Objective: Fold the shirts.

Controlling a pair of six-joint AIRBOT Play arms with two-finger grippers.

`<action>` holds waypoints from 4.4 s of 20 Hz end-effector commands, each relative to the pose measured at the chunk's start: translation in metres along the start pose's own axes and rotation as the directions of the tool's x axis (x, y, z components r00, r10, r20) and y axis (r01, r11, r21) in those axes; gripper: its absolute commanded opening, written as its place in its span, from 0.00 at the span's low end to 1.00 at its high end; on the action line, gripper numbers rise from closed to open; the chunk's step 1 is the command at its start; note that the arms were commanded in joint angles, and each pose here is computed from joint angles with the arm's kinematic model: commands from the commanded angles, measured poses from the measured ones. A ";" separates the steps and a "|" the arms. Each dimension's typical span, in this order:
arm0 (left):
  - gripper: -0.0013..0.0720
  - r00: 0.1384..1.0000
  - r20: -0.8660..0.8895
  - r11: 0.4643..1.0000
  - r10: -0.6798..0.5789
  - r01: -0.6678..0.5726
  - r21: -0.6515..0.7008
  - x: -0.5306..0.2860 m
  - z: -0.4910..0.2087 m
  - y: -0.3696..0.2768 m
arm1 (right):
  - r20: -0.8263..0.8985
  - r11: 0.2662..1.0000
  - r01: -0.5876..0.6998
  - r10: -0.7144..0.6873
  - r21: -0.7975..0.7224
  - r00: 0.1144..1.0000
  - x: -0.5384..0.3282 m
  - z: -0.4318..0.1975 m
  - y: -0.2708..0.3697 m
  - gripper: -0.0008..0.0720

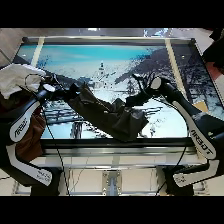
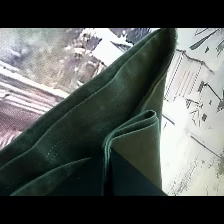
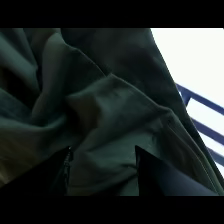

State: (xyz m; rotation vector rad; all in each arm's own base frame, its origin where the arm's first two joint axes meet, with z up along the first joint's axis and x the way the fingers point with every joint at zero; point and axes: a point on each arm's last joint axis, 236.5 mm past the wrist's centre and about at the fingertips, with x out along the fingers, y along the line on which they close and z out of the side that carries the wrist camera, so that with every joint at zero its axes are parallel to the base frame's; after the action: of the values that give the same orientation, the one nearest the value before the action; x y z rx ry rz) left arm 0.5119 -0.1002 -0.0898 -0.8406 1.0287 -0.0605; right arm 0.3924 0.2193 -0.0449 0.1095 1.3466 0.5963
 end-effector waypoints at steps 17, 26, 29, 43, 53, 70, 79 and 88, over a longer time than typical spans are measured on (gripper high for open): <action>0.03 0.899 0.386 0.878 -0.205 -0.005 0.479 -0.282 0.066 -0.111 | 0.004 0.952 0.088 -0.091 -0.294 0.996 -0.158 0.011 0.070 0.03; 0.03 0.356 0.843 0.749 -0.403 -0.401 0.527 -0.600 -0.046 -0.169 | 0.782 0.862 0.311 0.145 -0.401 0.607 -0.497 -0.073 0.218 0.02; 0.03 0.373 0.822 0.737 -0.430 -0.381 0.558 -0.610 -0.058 -0.185 | 0.907 0.871 0.405 0.100 -0.279 0.409 -0.557 -0.090 0.206 0.02; 0.03 0.984 0.177 0.827 0.022 -0.118 0.550 -0.204 0.057 -0.061 | 0.561 0.808 0.589 -0.491 0.007 0.667 -0.269 0.163 -0.056 0.02; 0.86 0.795 0.597 0.941 -0.108 -0.112 0.319 -0.152 0.179 -0.066 | 0.782 0.884 0.449 -0.367 0.126 0.503 -0.238 0.269 -0.114 0.65; 0.85 0.911 0.287 0.863 0.297 -0.127 -0.489 -0.277 -0.072 0.214 | 0.360 0.692 0.050 -0.435 0.720 0.826 -0.265 -0.153 -0.199 0.63; 0.85 0.995 0.096 0.907 0.000 0.041 -0.418 -0.173 -0.115 0.142 | 0.478 0.624 -0.390 0.029 0.677 0.878 -0.161 -0.148 -0.172 0.63; 0.65 0.993 0.084 0.897 0.087 -0.041 -0.439 -0.125 -0.118 0.149 | 0.483 0.650 -0.376 0.015 0.661 0.876 -0.164 -0.147 -0.172 0.63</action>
State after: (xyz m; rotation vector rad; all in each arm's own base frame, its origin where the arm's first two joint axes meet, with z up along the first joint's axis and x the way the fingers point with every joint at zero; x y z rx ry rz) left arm 0.2955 -0.0178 -0.1090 -1.2270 1.0057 0.2197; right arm 0.2968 -0.0393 -0.0050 1.0422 1.0569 0.1377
